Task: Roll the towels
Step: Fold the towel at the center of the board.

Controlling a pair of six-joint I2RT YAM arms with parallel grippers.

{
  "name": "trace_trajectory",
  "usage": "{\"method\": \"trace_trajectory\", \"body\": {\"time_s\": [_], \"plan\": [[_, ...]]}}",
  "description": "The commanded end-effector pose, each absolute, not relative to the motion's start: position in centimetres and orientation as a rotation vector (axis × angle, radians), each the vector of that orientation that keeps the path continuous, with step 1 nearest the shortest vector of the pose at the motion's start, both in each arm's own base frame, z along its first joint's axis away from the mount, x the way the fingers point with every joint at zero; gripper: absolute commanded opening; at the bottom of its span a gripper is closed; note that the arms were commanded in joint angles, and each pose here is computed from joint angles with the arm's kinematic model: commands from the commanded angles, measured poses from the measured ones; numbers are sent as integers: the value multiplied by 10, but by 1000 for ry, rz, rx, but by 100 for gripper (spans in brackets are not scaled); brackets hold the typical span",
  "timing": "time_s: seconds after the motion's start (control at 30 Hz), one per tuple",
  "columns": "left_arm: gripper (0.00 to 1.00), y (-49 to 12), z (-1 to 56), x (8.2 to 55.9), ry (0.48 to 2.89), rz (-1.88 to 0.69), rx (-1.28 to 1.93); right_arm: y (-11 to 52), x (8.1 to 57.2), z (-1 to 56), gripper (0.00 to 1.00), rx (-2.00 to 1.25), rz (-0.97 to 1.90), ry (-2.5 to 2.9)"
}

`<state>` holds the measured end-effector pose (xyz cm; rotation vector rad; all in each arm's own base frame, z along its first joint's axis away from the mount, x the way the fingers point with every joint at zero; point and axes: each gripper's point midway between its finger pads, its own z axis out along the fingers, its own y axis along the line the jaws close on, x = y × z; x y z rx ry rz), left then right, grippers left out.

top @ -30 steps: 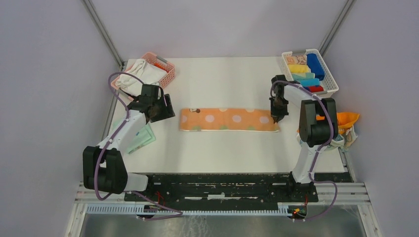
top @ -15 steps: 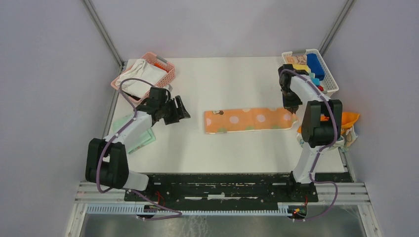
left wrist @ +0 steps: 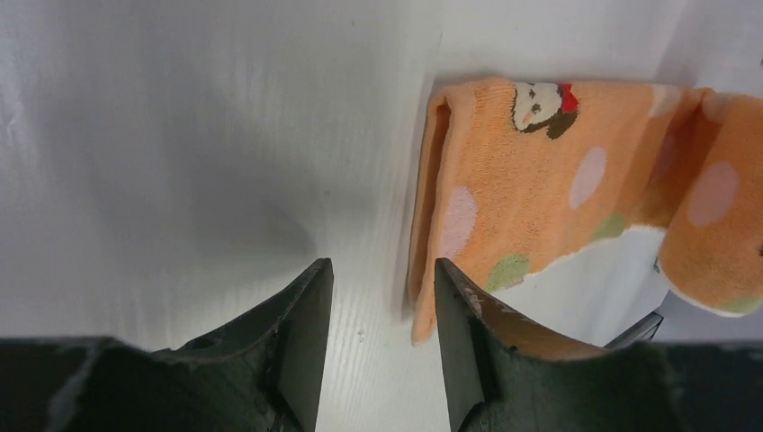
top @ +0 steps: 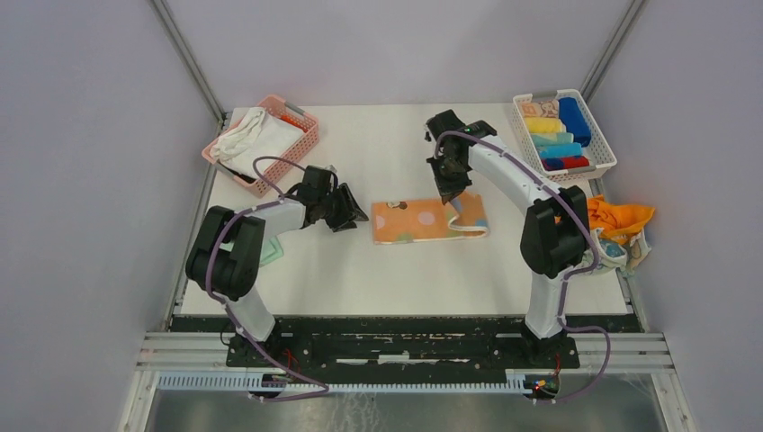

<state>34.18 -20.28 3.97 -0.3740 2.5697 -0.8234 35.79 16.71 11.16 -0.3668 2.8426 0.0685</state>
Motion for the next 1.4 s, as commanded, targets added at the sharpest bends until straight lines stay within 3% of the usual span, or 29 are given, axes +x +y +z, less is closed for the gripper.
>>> {"method": "trace_trajectory", "body": {"time_s": [0.0,0.47,0.83,0.97,1.2,1.37], "plan": [[50,-222,47,359,2512,-897,-387,213,356,122,1,-377,204,2827],[25,-236,27,351,2576,-885,-346,297,348,125,1,-431,339,2800],[20,-239,27,348,2586,-870,-322,320,353,105,3,-394,345,2812],[20,-238,26,346,2591,-857,-322,324,355,84,12,-385,341,2837],[24,-228,28,344,2586,-789,-335,340,349,95,45,-435,511,2795],[29,-219,33,342,2574,-741,-341,320,351,128,54,-428,574,2679]]}}
